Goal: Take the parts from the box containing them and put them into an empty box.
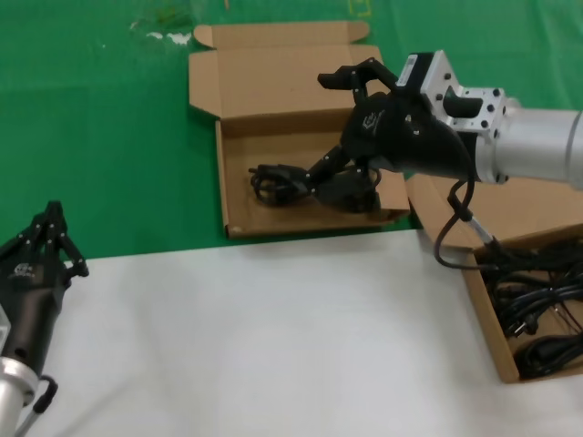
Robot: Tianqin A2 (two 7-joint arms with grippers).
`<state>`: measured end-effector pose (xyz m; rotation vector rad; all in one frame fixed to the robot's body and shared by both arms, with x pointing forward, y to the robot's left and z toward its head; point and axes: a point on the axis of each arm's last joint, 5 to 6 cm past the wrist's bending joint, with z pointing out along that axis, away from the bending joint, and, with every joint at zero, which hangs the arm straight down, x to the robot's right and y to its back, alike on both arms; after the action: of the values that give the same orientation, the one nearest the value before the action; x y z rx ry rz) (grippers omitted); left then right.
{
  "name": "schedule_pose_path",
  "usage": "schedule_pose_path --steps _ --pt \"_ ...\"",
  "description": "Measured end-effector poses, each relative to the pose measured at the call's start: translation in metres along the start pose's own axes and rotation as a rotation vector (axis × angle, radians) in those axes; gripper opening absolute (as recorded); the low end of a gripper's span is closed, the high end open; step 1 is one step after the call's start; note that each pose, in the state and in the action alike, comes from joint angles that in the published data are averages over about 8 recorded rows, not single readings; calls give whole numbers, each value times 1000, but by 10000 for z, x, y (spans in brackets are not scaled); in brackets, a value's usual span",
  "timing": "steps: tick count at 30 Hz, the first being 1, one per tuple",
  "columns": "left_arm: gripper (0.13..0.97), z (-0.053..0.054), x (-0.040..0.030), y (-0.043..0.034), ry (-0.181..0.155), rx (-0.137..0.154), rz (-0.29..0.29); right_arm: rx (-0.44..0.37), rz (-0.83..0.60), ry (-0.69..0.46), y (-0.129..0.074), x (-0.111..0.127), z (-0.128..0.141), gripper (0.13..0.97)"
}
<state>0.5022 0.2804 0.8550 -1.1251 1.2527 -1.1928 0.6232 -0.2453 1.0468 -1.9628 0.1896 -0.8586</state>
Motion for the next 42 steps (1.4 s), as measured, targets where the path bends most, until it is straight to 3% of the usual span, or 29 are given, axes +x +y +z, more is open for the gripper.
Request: schedule_pose_path --steps 3,10,19,42 --pt "149 0 0 0 0 0 0 14 8 10 25 -28 10 881" --pt "176 0 0 0 0 0 0 69 41 52 128 -138 42 908" --pt "280 0 0 0 0 0 0 137 99 130 291 -310 70 958" --pt "770 0 0 0 0 0 0 223 274 387 753 -777 19 966"
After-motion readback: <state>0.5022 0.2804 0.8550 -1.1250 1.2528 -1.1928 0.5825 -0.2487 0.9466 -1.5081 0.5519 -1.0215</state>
